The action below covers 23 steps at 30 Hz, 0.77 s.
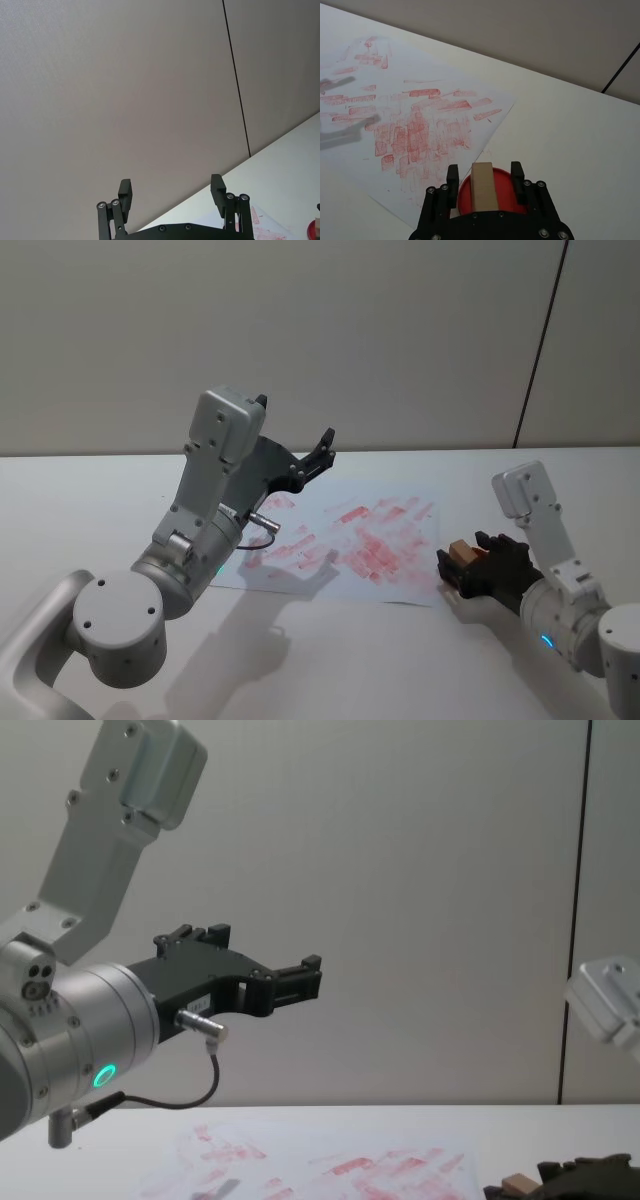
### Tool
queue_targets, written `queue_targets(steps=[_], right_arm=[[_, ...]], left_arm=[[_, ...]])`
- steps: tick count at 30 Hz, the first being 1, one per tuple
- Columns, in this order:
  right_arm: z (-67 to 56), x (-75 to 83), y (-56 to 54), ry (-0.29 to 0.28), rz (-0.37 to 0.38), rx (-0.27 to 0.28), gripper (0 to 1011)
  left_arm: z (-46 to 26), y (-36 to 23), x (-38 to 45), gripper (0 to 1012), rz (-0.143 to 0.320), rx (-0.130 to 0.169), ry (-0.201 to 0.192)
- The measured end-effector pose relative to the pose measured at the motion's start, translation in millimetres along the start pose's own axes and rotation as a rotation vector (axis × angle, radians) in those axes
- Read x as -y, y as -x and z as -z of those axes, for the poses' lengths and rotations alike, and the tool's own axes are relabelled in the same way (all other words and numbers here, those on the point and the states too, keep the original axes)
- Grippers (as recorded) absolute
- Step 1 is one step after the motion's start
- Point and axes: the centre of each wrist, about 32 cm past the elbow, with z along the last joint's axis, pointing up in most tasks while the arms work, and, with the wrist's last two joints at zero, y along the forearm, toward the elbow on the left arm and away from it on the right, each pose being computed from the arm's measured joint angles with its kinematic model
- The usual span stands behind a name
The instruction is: Use the one hand to pick up the stamp and affix it onto the A4 paper.
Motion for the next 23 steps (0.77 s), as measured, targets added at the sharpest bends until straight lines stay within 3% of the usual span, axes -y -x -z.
queue_targets(steps=[13, 23], right_arm=[[0.8, -0.8, 0.4, 0.003, 0.0, 0.003, 979], [0.8, -1.1, 0.7, 0.003, 0.0, 0.004, 1001]], left_arm=[[0.0, 0.0, 0.0, 1002, 0.0, 0.0, 0.0], [0.0, 0.0, 0.0, 1001, 0.0, 0.0, 0.0]])
